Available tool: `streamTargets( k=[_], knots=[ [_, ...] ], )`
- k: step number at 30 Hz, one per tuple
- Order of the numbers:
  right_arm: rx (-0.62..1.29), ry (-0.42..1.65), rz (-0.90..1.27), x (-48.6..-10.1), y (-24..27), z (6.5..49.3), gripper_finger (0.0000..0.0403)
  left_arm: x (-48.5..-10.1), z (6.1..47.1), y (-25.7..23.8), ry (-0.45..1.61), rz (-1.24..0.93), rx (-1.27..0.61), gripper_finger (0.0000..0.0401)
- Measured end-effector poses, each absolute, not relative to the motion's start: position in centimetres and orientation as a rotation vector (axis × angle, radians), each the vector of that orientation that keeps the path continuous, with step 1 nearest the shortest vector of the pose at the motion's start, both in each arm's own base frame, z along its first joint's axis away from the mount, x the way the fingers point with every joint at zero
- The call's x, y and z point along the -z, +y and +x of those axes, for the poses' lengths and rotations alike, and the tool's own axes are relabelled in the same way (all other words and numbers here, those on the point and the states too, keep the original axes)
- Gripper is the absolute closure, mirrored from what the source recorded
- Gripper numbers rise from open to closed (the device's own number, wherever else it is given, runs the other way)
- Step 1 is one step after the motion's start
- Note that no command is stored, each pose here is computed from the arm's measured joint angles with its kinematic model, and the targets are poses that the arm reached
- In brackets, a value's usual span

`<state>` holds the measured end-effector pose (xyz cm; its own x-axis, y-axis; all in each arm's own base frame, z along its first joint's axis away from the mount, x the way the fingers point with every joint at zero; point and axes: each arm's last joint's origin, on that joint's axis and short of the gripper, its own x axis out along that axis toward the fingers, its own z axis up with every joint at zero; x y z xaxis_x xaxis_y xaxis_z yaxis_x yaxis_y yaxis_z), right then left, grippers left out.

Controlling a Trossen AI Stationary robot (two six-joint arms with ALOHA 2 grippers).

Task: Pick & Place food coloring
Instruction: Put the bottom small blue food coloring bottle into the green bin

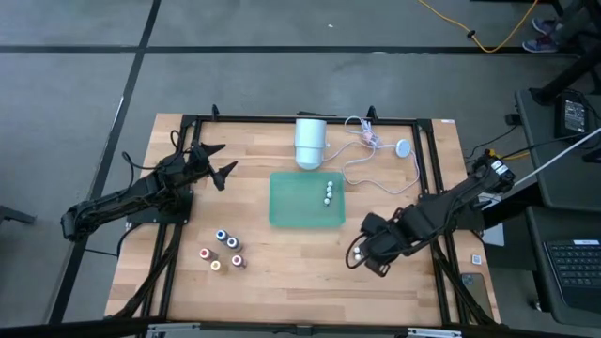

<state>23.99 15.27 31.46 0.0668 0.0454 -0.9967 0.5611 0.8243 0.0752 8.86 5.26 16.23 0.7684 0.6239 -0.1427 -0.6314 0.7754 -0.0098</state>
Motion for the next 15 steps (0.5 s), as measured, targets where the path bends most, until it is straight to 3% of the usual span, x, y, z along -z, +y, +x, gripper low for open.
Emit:
streamTargets(
  k=[9,15],
  knots=[
    [0.398,1.416,0.623,-36.3,14.4,24.2,0.0345,-16.2,8.9,5.3,0.134,-0.058,-0.682,0.0040],
    [0.451,1.370,0.642,-36.8,12.8,26.7,0.0345,-16.2,8.9,5.3,0.134,-0.058,-0.681,0.0040]
  ],
)
